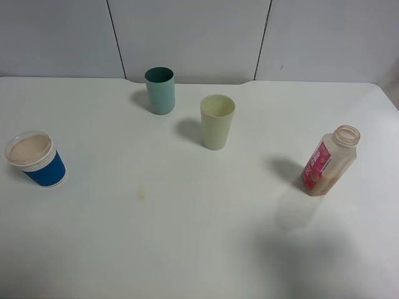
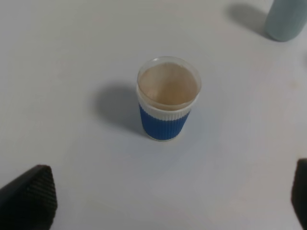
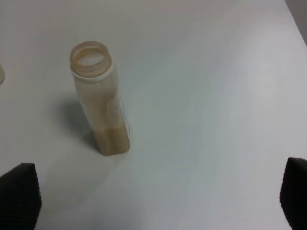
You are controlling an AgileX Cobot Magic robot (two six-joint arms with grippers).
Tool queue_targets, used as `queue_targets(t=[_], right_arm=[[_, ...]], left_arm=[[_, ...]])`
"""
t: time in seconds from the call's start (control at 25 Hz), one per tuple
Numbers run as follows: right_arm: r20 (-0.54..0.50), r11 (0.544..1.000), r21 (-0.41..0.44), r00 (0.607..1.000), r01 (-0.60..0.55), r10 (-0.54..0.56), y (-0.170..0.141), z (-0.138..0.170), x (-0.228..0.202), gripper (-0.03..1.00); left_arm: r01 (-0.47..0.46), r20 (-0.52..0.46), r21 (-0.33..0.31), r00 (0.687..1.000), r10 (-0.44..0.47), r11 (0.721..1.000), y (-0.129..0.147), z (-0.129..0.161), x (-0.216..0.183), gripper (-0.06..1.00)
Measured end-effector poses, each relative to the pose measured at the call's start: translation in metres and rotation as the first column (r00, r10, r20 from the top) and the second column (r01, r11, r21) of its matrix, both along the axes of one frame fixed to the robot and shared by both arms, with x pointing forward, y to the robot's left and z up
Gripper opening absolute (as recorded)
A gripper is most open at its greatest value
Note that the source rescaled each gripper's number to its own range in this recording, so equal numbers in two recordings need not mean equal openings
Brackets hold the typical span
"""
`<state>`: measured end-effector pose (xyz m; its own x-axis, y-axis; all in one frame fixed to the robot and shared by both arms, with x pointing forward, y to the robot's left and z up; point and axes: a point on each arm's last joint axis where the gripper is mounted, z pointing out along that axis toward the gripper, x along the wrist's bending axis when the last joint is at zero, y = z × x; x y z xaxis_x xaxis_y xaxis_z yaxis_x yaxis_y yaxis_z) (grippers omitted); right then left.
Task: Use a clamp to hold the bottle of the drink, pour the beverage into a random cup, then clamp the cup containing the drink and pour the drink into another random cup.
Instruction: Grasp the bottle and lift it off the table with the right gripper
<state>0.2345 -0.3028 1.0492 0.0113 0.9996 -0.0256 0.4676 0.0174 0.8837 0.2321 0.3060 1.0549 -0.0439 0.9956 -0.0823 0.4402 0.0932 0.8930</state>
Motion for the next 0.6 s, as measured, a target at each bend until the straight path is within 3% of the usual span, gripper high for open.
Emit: queue_targets(t=[0.6], right_arm=[[0.0, 1.0, 0.0, 1.0, -0.001, 0.001, 0.0, 0.0, 0.0, 1.0]], left_arm=[[0.0, 0.0, 0.0, 1.0, 0.0, 1.0, 0.0, 0.0, 0.0, 0.97]])
